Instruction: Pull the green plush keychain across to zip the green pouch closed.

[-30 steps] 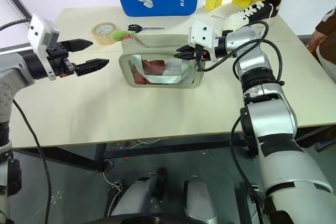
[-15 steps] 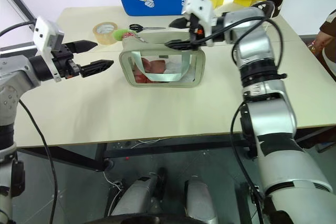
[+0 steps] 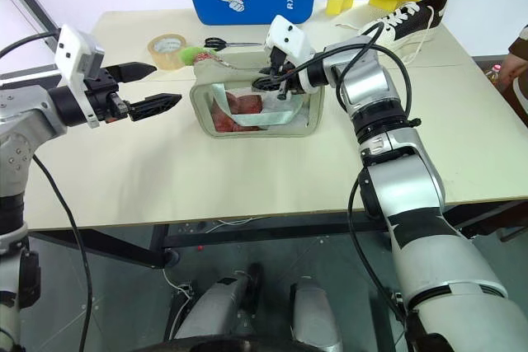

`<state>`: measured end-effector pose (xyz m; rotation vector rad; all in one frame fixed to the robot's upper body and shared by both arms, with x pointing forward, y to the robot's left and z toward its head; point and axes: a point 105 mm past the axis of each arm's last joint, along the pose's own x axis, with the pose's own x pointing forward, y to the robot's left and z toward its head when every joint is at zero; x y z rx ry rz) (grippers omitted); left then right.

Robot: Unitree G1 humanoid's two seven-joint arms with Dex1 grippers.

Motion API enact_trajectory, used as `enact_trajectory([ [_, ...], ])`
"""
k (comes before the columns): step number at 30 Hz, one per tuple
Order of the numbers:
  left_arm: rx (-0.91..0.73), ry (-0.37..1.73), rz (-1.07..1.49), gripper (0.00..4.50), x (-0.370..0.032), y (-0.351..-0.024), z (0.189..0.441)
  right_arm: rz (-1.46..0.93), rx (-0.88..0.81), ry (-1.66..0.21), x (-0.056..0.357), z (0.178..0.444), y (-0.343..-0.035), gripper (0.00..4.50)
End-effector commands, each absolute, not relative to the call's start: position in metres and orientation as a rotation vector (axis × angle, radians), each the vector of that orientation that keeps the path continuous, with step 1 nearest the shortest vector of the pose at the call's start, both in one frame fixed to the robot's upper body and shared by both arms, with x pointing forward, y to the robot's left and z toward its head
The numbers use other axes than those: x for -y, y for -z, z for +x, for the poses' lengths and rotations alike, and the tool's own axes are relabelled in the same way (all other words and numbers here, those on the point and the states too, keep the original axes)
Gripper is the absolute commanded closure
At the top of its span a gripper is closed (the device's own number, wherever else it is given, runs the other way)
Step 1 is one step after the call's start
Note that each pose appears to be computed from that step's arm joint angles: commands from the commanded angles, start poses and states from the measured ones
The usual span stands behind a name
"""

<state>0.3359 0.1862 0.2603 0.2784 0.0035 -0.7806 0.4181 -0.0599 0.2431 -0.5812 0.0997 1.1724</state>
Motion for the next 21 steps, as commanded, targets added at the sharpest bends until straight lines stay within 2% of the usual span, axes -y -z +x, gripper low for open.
enact_trajectory([
  [1,0.049,0.748,0.294,0.00,-0.193,-0.275,0.333,-0.631,0.023,-1.211,0.047,0.406,-0.281,4.48],
  [5,0.040,0.728,0.307,0.00,-0.201,-0.277,0.334,-0.641,0.029,-1.228,0.038,0.395,-0.287,4.48],
  [8,0.036,0.721,0.313,0.00,-0.205,-0.276,0.334,-0.636,-0.045,-1.261,0.030,0.381,-0.262,4.48],
  [12,0.037,0.732,0.318,0.00,-0.200,-0.275,0.335,-0.574,-0.155,-1.214,0.021,0.370,-0.236,4.48],
  [17,0.037,0.746,0.317,0.00,-0.198,-0.272,0.336,-0.515,-0.190,-1.152,0.020,0.367,-0.235,4.48],
  [20,0.039,0.747,0.318,0.00,-0.199,-0.272,0.338,-0.481,-0.154,-1.103,0.026,0.370,-0.251,3.45],
  [21,0.040,0.745,0.318,0.00,-0.201,-0.272,0.339,-0.485,-0.132,-1.077,0.032,0.372,-0.259,2.92],
])
